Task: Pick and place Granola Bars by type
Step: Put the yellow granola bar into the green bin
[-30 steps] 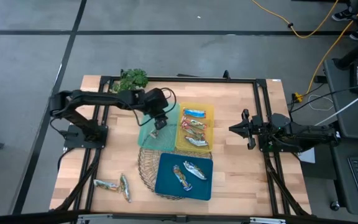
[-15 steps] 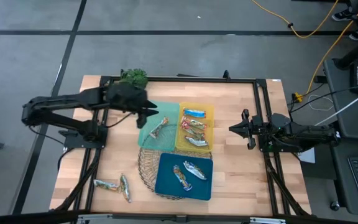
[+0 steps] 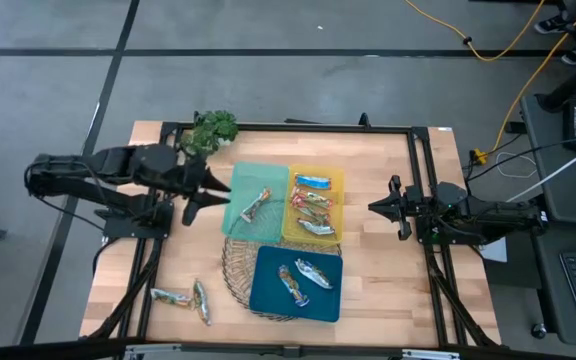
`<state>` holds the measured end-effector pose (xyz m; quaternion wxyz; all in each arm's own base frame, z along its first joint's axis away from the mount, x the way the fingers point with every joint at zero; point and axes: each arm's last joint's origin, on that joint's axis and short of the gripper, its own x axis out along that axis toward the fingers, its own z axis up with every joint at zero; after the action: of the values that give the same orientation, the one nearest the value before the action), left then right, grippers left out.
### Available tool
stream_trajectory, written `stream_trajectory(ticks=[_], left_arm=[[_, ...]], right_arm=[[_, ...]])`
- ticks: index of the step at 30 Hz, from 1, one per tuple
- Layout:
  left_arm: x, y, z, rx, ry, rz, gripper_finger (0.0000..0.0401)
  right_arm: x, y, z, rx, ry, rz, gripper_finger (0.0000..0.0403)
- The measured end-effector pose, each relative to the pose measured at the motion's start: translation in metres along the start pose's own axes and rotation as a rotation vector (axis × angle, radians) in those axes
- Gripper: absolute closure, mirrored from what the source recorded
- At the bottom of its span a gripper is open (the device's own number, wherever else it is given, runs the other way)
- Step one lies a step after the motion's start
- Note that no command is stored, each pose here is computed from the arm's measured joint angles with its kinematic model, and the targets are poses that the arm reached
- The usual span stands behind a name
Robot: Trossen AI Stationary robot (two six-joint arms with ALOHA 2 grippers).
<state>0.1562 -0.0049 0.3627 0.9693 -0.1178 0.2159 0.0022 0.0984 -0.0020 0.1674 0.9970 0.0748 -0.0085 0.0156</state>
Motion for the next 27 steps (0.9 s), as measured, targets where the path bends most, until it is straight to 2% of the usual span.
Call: stream_trajectory(ticks=[9, 14, 20, 27], left_arm=[[-0.009, -0.028, -0.011, -0.015, 0.079, -0.237, 0.0269], [-0.01, -0.044, -0.016, -0.037, 0.131, -0.329, 0.0269], [-0.014, -0.059, -0.023, -0.105, 0.192, -0.394, 0.0269], [-0.014, -0.073, -0.03, -0.184, 0.26, -0.421, 0.0269]], right_arm=[[0.0, 0.0, 0.0, 0.001, 0.0, 0.0, 0.037], [0.0, 0.0, 0.0, 0.001, 0.0, 0.0, 0.037], [0.0, 0.0, 0.0, 0.001, 0.0, 0.0, 0.037], [0.0, 0.0, 0.0, 0.0, 0.0, 0.0, 0.037]])
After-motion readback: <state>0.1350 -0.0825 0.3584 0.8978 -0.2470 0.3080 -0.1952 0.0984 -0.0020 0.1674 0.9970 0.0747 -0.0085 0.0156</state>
